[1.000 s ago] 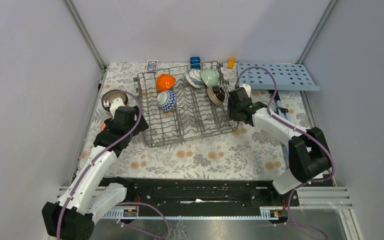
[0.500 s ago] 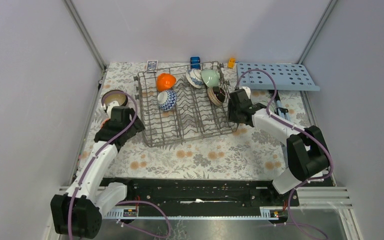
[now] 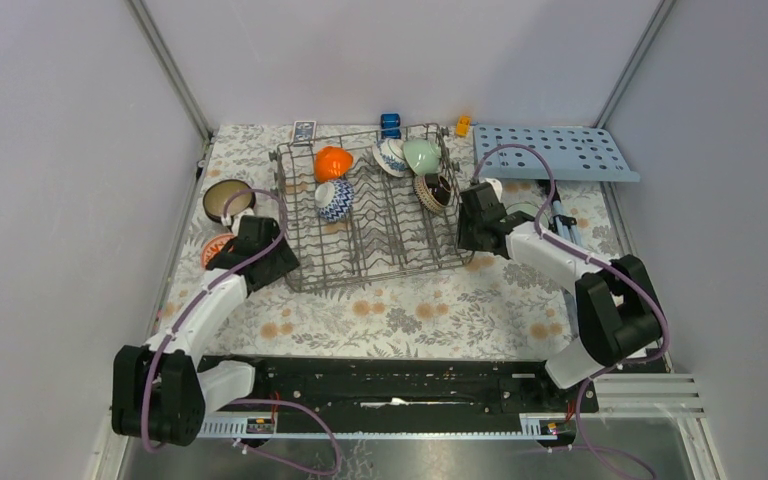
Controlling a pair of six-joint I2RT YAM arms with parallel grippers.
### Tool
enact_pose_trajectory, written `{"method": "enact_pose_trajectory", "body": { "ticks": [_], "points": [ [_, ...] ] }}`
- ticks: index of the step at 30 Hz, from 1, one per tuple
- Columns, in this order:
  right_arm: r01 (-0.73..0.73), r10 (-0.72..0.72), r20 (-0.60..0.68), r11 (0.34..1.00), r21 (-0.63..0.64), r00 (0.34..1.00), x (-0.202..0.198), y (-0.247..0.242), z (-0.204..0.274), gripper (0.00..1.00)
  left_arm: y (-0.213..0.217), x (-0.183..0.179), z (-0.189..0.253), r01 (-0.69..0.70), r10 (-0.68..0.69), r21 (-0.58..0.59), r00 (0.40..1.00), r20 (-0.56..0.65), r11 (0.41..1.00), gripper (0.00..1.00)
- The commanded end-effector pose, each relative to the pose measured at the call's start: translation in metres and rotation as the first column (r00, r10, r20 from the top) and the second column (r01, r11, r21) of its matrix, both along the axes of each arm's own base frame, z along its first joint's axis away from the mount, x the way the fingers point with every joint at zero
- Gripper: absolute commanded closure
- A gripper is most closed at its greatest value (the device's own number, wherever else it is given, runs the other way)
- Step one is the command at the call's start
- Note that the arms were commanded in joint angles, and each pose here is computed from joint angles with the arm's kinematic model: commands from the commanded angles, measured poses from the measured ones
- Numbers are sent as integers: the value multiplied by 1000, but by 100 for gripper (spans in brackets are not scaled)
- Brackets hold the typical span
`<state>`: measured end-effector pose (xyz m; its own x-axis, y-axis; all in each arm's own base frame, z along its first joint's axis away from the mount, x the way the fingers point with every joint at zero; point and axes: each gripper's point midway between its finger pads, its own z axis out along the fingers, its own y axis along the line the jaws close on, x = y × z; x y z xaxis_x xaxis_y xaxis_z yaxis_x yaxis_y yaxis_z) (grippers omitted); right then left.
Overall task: Unload the bowls from the dish rack
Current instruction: Move the dish rack to the center of the board.
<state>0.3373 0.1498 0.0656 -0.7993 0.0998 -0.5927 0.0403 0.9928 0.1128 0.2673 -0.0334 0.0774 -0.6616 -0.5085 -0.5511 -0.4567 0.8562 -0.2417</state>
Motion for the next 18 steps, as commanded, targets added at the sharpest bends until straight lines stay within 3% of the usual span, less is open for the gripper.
{"method": "enact_pose_trajectory", "body": {
  "ticks": [1,8,13,18],
  "points": [
    [-22,20,35,997,71,999,-3,11,19,56,-14,4,-6,5,-4,-21,1000,7,1000,32],
    [-43,41,20,994,98,999,-17,12,21,71,-27,-4,-6,14,-13,-60,1000,20,998,65],
    [-60,59,11,992,113,998,-30,12,22,81,-41,-14,-8,39,-38,-99,999,17,994,99],
    [-83,82,15,988,130,997,-48,12,29,84,-48,-32,0,41,-37,-136,999,34,990,100]
  ]
}}
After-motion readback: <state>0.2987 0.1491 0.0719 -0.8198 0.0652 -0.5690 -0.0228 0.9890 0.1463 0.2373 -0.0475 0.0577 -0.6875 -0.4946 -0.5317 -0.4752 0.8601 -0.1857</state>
